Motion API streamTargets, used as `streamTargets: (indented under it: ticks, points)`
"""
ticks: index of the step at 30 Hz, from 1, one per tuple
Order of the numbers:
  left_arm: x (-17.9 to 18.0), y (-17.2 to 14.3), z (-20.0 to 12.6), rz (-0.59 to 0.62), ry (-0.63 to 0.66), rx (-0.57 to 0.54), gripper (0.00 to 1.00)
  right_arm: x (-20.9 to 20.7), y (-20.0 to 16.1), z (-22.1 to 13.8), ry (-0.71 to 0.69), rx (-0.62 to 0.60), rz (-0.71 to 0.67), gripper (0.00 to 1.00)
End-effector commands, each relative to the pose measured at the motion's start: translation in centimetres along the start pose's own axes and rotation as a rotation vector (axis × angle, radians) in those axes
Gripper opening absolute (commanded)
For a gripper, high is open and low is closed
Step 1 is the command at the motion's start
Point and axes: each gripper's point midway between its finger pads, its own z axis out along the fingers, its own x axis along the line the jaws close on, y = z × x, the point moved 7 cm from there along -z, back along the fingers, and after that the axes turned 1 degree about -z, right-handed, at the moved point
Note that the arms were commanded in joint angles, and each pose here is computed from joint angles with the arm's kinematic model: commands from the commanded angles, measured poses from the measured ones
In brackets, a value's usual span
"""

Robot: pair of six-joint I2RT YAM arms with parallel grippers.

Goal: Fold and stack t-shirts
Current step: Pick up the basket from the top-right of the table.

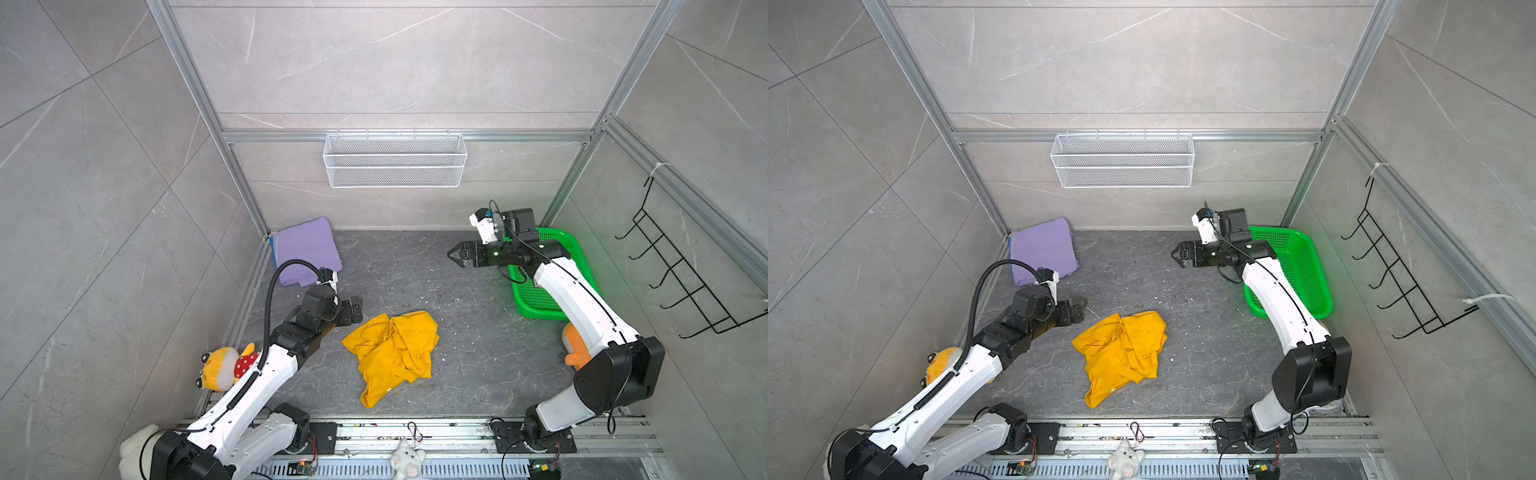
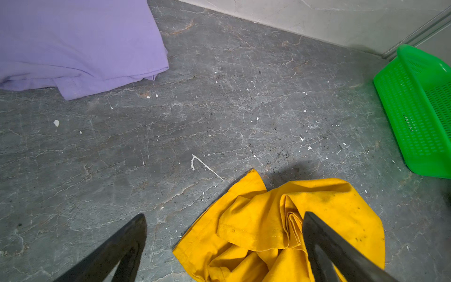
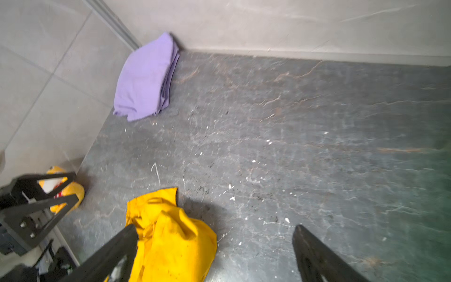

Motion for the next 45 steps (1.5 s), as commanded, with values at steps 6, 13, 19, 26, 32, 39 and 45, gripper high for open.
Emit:
streamTargets:
  ticks: [6, 13, 19, 26, 32, 39, 45]
  points:
    - [-1.3, 1.6, -0.5, 0.030, -0.060, -0.030, 1.00, 1.5, -6.8, 3.1, -0.181, 0.165, 0.019, 0.99]
    - [-1.5, 2.0, -0.5, 0.025, -0.070, -0.035, 1.00, -6.2, -5.8, 3.1, -0.703, 0.236, 0.014, 0.99]
    - [-1.5, 2.2, -0.9, 0.029, -0.069, -0.049, 1.00, -13.5, -5.8, 4.2, -0.925, 0.330, 0.064, 0.99]
    - [-1.4, 2.6, -1.3, 0.038, -0.052, -0.059, 1.00, -19.0, -5.7, 5.5, -0.997, 0.401, 0.112, 0.97]
    - [-1.5, 2.7, -1.1, 0.045, -0.045, -0.059, 1.00, -22.2, -6.5, 7.1, -0.980, 0.475, 0.129, 0.68]
    - [-1.6, 2.9, -0.5, 0.045, -0.047, -0.054, 1.00, -22.3, -5.3, 7.4, -0.975, 0.470, 0.118, 0.10]
    - [-1.7, 3.1, -0.3, 0.053, -0.043, -0.052, 1.00, -20.3, -3.6, 7.9, -0.999, 0.431, 0.006, 0.02]
